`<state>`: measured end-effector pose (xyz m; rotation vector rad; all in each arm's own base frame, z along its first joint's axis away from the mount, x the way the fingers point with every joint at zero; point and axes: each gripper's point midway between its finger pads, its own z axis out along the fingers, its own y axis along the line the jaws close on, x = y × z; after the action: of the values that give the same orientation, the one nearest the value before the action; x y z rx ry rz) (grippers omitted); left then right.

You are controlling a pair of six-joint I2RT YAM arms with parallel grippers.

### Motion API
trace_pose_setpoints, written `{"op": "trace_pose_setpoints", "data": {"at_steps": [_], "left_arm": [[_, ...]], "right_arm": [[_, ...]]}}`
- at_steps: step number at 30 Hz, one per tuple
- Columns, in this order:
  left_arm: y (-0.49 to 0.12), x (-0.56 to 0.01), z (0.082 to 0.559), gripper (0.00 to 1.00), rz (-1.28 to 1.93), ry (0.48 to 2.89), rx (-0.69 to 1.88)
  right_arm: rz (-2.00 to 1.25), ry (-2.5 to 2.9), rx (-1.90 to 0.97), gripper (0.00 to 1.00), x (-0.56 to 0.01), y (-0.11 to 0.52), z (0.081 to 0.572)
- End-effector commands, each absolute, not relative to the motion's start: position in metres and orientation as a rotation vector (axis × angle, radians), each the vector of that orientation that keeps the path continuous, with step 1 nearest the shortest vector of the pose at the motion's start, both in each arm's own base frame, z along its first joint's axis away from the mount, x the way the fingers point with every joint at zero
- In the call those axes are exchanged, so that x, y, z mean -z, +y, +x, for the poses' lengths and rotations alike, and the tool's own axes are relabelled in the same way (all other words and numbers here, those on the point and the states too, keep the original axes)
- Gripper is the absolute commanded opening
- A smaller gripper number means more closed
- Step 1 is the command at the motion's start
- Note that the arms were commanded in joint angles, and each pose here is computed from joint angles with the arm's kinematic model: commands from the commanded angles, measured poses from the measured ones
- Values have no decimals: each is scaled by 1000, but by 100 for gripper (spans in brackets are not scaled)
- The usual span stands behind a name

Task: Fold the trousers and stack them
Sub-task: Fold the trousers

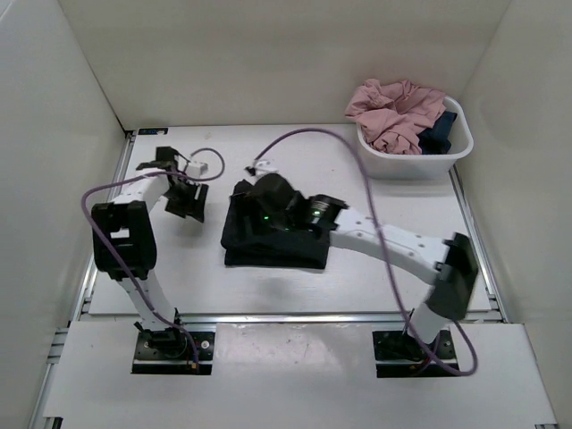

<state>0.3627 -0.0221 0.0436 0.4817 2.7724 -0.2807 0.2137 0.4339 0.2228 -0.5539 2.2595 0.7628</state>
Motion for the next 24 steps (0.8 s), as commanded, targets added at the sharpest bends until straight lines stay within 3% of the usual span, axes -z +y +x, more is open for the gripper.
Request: {"op": "trace_pose_setpoints", "data": {"at_steps": [1,2,5,7,10,11,14,16,20,24], "left_arm": [[27,-124,391,74,421,2581,-14],[24,-151,393,74,446,2512,-9],[-45,-182,382,74,697,2380,161],[-87,-202,371,74,819,2289,286],[-159,-204,346,76,985,2205,559],[-171,-199,345,76,999,2207,602],[-186,-152,350,76,1016,2284,648],[-165,-110,365,74,918,2420,502],[-115,-84,395,74,663,2494,372],[-106,-78,398,74,612,2486,478]], "right_arm": [[-284,2165,-590,90,-245,380,252],[-231,2242,-495,90,-223,355,261],[-66,2371,-369,67,-181,312,273],[-25,2420,-325,40,-150,298,274],[106,2437,-361,12,-128,289,290],[159,2470,-334,8,-110,276,297],[310,2474,-367,0,-91,268,312],[388,2484,-343,0,-73,255,316],[482,2559,-283,0,-38,238,317],[490,2648,-324,0,-12,237,303]]}}
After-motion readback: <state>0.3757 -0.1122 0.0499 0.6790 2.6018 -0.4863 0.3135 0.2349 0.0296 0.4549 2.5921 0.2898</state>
